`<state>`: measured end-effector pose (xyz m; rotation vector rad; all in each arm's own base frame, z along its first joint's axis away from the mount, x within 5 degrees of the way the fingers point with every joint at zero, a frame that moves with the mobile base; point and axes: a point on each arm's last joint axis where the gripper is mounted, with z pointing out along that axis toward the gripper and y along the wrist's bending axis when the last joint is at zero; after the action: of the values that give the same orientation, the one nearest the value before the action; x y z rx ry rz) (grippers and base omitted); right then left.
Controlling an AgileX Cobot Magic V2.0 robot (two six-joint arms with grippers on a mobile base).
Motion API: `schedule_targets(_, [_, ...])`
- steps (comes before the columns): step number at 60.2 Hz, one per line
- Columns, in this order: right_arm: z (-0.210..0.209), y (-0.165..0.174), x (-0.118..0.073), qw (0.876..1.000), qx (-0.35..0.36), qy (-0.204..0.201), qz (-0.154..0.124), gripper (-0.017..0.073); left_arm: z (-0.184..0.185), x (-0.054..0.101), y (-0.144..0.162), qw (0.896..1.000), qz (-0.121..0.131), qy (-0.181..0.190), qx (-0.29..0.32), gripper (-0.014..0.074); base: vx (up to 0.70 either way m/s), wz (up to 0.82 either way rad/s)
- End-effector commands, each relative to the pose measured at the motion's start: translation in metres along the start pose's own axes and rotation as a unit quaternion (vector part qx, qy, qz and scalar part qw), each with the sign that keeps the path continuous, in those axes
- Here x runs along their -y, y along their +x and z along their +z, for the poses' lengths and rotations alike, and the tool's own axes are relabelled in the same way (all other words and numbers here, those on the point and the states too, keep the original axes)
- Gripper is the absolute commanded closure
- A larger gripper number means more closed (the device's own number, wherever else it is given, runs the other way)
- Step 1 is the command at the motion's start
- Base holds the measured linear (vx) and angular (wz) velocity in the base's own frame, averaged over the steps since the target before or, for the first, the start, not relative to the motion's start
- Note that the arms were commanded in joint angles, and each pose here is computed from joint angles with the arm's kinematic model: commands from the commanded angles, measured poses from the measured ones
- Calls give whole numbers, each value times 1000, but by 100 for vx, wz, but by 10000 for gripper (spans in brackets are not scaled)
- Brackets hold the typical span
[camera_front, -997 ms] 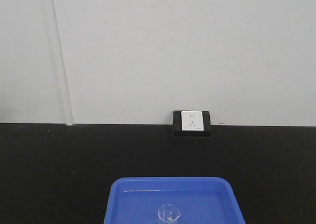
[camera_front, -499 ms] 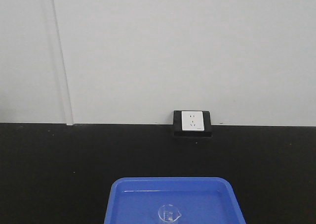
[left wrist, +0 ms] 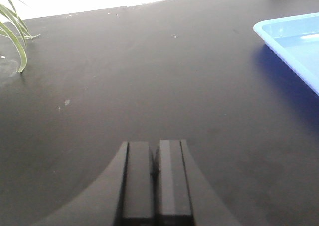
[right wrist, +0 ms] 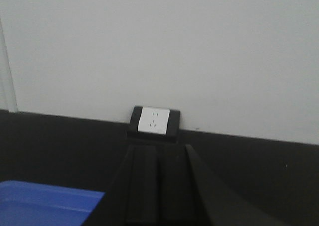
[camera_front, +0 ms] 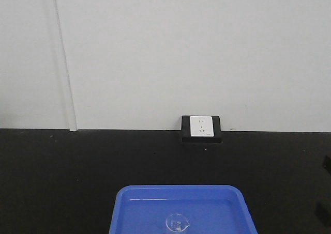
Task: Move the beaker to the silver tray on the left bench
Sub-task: 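Move the right gripper toward the clear beaker in the blue tray, then lower the open right gripper around the beaker and close it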
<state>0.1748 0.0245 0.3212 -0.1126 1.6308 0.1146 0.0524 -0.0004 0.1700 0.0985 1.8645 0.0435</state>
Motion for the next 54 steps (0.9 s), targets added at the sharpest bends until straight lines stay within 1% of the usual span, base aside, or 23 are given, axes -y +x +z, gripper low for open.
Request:
schedule_targets(1, [19, -9, 1, 999, 32, -1, -9, 565, 2, 1, -1, 999, -1, 3, 32, 592, 0, 0])
schedule_targets(8, [36, 7, 1, 1000, -9, -1, -8, 532, 2, 1, -1, 999, -1, 3, 32, 592, 0, 0])
schedule_targets(15, [47, 19, 1, 999, -38, -1, 0, 439, 2, 1, -1, 999, -1, 3, 32, 592, 0, 0])
schedule_targets(19, [54, 25, 1, 999, -50, -1, 5, 354, 2, 1, -1, 999, -1, 3, 32, 592, 0, 0])
schedule_targets(23, [60, 29, 1, 999, -50, -2, 5, 232, 2, 1, -1, 999, -1, 3, 32, 592, 0, 0])
schedule_targets(27, [65, 32, 1, 999, -44, -3, 6, 128, 2, 1, -1, 999, -1, 3, 32, 592, 0, 0])
schedule_targets(30, [69, 34, 1, 999, -39, -5, 5, 33, 2, 1, -1, 999, -1, 3, 32, 592, 0, 0])
schedule_targets(33, [72, 34, 1, 1000, -30, -5, 6, -37, 2, 1, -1, 999, -1, 3, 32, 592, 0, 0])
schedule_targets(35, [73, 35, 1, 1000, -25, -5, 16, -71, 2, 1, -1, 999, -1, 3, 32, 592, 0, 0])
schedule_targets(37, [74, 35, -1, 999, -26, -8, 36, -106, 2, 1, -1, 999, -1, 3, 32, 592, 0, 0])
schedule_targets(39, [75, 37, -4, 998, -31, -14, 47, -133, 2, 1, -1, 999, -1, 3, 32, 592, 0, 0])
schedule_targets(41, [77, 39, -8, 998, -37, -23, 50, -148, 2, 1, -1, 999, -1, 3, 32, 592, 0, 0])
schedule_targets(42, [78, 41, -9, 998, -40, -27, 49, -154, 2, 1, -1, 999, -1, 3, 32, 592, 0, 0])
schedule_targets(45, [83, 50, -18, 997, -61, -47, 31, -160, 2, 1, -1, 999, -1, 3, 32, 592, 0, 0])
schedule_targets(47, [85, 56, -24, 995, -75, -64, 15, -160, 2, 1, -1, 999, -1, 3, 32, 592, 0, 0])
schedule_targets(48, [88, 61, -29, 993, -84, -77, 4, -158, 2, 1, -1, 999, -1, 3, 32, 592, 0, 0])
schedule_targets(52, [95, 77, -47, 987, -108, -119, -24, -150, 2, 1, -1, 999, -1, 3, 32, 592, 0, 0])
schedule_targets(54, [98, 84, -55, 984, -115, -135, -31, -145, 2, 1, -1, 999, -1, 3, 32, 592, 0, 0])
